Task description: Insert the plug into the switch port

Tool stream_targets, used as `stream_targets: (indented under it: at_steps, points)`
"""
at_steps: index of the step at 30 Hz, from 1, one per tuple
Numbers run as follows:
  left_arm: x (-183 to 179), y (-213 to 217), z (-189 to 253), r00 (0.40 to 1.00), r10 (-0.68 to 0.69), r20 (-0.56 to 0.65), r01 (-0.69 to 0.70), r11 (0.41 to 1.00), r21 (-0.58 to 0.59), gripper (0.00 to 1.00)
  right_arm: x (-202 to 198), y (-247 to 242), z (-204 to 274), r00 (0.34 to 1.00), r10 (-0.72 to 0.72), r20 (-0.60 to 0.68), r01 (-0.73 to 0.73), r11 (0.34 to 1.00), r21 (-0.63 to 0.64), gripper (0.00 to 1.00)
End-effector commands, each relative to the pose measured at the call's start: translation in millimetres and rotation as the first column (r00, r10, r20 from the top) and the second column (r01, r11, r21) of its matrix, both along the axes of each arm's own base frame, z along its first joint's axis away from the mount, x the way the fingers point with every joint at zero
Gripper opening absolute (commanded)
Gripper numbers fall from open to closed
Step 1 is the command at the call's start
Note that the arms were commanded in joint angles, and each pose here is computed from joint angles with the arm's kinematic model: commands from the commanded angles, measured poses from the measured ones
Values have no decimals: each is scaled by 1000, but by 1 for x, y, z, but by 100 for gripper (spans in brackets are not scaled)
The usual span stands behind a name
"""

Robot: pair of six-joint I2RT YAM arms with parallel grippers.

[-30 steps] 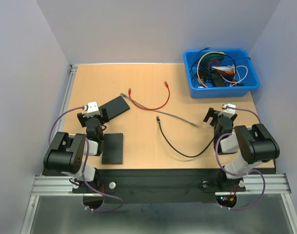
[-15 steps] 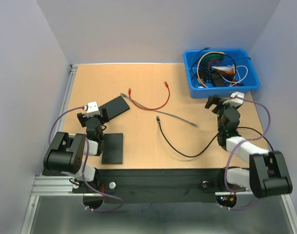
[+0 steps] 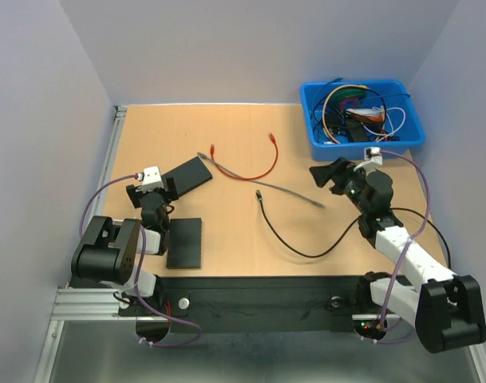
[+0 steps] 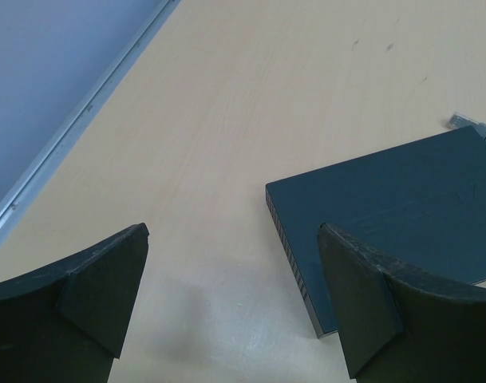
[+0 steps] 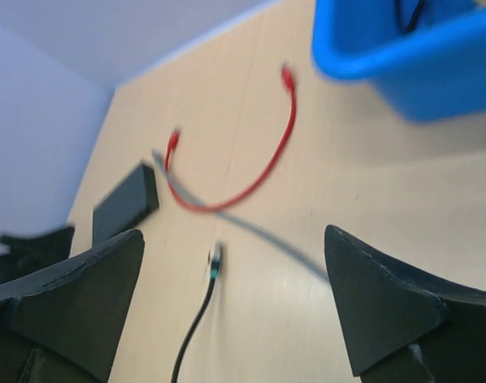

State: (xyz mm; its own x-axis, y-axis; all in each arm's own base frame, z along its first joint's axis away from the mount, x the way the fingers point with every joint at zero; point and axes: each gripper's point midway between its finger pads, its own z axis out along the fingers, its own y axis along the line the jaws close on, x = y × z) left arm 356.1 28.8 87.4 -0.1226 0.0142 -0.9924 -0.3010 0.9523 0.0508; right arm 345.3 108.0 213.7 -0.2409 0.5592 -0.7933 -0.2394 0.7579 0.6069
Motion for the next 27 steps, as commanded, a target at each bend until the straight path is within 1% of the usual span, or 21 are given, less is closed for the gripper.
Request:
stream_targets:
  at_steps: [1,2,6,7,9,10,12,13,14,15,16,18,19,20,22,24,25,26,27]
  points:
    - [14,1,89,938,22,346,-7,999,-45,99,-29,49,-11,962,248,-113,-252,968,-18,100]
    - [14,1,88,938,22,345,-7,999,-45,99,-38,63,-11,951,290,-109,-295,955,-33,100]
    - [14,2,89,938,24,346,-9,999,-45,99,-57,89,-14,930,350,-114,-360,929,-82,100]
    - [14,1,89,938,21,345,-6,999,-45,99,-57,91,-22,929,339,-149,-355,930,-95,100]
    - [14,1,89,938,21,347,-5,999,-46,99,-64,105,-26,915,368,-163,-391,911,-135,100]
    - [16,1,89,939,18,344,-2,999,-45,99,-60,106,-30,920,345,-187,-375,913,-161,99]
    - [14,3,92,933,30,358,-13,999,-50,99,-63,115,-35,913,350,-207,-390,898,-202,99]
    - [14,6,91,942,49,333,-34,998,-49,99,-61,117,-39,915,327,-235,-379,897,-227,99]
    - [17,3,91,947,40,318,-22,998,-59,99,-60,119,-39,915,323,-243,-379,895,-237,99]
    - [19,9,95,949,71,307,-58,997,-52,99,-58,119,-40,916,313,-250,-373,894,-248,99]
    - [30,8,94,971,95,220,-84,995,-60,99,-58,121,-37,916,309,-254,-373,891,-259,99]
    - [42,10,103,981,120,152,-113,992,-54,99,-55,120,-42,919,281,-277,-358,889,-285,99]
    - [53,5,121,984,89,155,-85,996,-28,99,-52,118,-41,924,267,-273,-345,890,-298,99]
    - [54,2,116,992,67,106,-66,998,-7,99,-51,118,-41,925,265,-271,-344,887,-307,99]
    - [55,-6,125,994,35,108,-34,999,-11,99,-47,120,-40,926,264,-269,-345,882,-321,100]
    - [53,-20,133,996,-10,86,18,995,-95,99,-42,121,-40,932,247,-265,-331,878,-345,100]
    - [53,-34,147,991,-89,103,100,988,-114,99,-43,118,-47,927,236,-292,-335,871,-359,100]
    - [49,-40,144,990,-125,67,132,984,-123,99,-43,119,-49,924,241,-298,-343,866,-364,100]
    - [46,-46,147,987,-138,81,151,971,-186,99,-44,123,-50,920,252,-301,-356,858,-371,99]
